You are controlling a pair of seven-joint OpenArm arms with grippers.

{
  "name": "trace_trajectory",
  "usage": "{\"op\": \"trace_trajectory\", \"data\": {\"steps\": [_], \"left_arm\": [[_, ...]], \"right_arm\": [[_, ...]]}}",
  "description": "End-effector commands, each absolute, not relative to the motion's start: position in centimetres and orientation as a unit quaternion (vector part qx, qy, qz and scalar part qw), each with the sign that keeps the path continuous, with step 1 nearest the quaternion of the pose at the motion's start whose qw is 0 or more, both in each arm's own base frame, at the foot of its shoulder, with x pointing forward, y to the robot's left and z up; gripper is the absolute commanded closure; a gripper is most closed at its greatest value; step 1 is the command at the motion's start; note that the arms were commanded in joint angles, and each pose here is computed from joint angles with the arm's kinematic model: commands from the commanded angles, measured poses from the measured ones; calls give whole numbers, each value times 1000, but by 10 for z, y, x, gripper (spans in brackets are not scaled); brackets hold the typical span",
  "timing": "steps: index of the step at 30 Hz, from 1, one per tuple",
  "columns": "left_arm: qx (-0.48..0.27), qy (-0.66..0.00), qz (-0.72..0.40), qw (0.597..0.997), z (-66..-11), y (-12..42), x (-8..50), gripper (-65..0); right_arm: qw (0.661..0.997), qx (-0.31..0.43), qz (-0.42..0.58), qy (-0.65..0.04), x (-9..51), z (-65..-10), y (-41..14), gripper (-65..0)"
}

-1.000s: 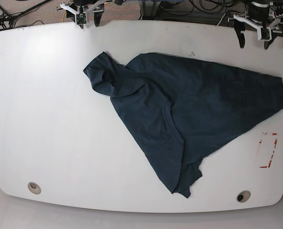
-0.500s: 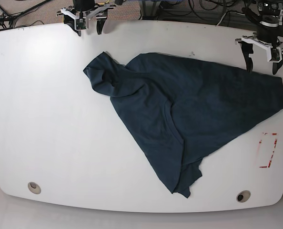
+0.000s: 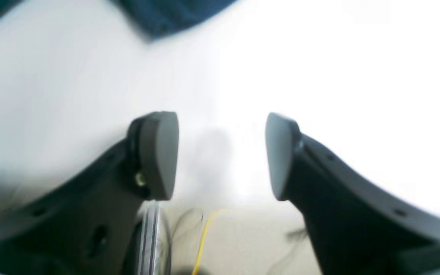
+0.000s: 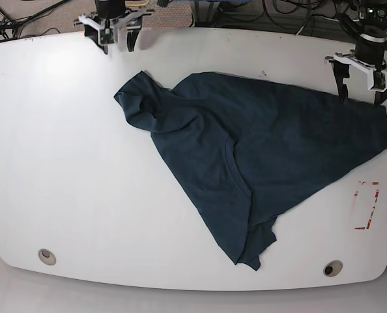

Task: Fold the T-shirt properly
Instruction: 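Lower both grippers toward the dark teal T-shirt, then move the right gripper to the shirt's bunched collar corner and grasp it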

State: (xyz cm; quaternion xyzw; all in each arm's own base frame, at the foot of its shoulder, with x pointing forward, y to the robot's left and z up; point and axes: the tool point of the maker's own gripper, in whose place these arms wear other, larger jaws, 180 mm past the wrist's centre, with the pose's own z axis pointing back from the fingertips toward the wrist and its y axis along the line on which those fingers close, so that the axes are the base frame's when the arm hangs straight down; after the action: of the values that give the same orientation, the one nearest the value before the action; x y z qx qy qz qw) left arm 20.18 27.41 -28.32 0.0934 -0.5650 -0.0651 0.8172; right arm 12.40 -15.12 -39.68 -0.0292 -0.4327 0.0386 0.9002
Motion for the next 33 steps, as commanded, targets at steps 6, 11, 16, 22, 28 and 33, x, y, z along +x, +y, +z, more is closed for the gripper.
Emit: {"op": "trace_trajectory", "data": {"steps": [6, 11, 16, 22, 28, 33], "left_arm": [[103, -582, -54, 805, -273, 275, 202, -455], [104, -579, -49, 807, -275, 275, 199, -455], [107, -577, -49, 808, -276, 276, 199, -456], [108, -573, -59, 811, -273, 275, 203, -460], [113, -580, -63, 804, -266, 275, 205, -455], [114, -584, -63, 801, -264, 274, 207, -456]], "right_arm": [[880, -19, 65, -471, 175, -375, -148, -317], [882, -18, 86, -464, 199, -373, -145, -339], [881, -20, 95, -462, 222, -368, -147, -355], [877, -16, 101, -469, 245, -362, -148, -366], [865, -9, 120, -488, 274, -345, -140, -371], [859, -4, 120, -498, 289, -337, -135, -374]]}}
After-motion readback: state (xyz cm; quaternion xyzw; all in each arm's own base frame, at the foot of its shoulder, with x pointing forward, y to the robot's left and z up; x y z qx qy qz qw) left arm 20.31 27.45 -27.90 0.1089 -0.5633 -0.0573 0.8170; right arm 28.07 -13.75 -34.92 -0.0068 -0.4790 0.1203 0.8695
